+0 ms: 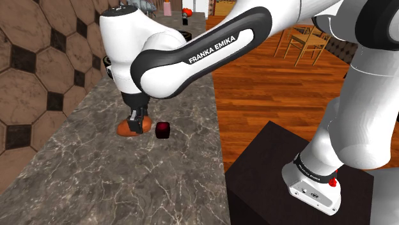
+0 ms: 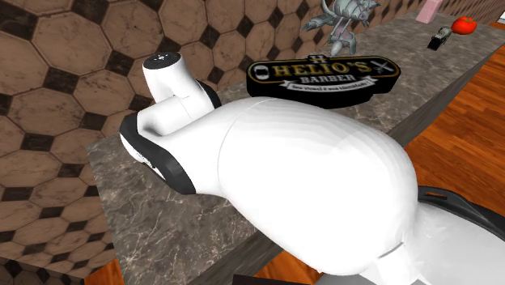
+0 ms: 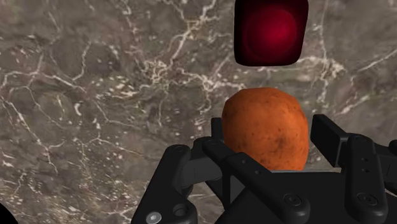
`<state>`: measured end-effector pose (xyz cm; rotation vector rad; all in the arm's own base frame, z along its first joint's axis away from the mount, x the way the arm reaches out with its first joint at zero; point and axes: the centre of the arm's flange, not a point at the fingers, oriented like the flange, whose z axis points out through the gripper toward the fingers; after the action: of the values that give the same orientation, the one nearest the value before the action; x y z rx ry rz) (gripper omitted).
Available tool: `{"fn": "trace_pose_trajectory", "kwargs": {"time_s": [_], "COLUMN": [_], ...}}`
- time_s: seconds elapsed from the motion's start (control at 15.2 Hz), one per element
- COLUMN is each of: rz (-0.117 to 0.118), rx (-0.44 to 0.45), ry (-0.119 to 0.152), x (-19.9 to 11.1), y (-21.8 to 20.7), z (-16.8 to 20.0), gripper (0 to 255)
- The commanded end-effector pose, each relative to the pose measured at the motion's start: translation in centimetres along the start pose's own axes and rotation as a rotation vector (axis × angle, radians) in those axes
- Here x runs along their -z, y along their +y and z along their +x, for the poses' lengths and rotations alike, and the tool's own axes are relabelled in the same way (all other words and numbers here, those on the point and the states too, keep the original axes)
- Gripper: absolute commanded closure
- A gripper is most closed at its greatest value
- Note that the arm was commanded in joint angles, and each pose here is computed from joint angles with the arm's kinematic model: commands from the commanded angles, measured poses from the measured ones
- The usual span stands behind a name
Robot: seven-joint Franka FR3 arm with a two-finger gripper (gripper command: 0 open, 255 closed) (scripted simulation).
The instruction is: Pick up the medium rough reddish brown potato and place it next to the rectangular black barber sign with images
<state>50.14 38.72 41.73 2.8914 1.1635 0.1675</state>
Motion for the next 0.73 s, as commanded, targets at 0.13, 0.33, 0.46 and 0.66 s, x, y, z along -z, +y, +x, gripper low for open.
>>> {"fn": "trace_pose_trajectory", "kwargs": {"time_s": [0.13,0.33,0.46,0.66], "rz": [0.000,0.000,0.000,0.000], "rx": [0.000,0.000,0.000,0.000], "ry": [0.000,0.000,0.000,0.000], "x": [2.1,3.7,4.7,6.3], "y": [0.1,0.2,0.3,0.4], "z": [0.2,0.3,0.4,0.6], "gripper": [255,255,255,255]}}
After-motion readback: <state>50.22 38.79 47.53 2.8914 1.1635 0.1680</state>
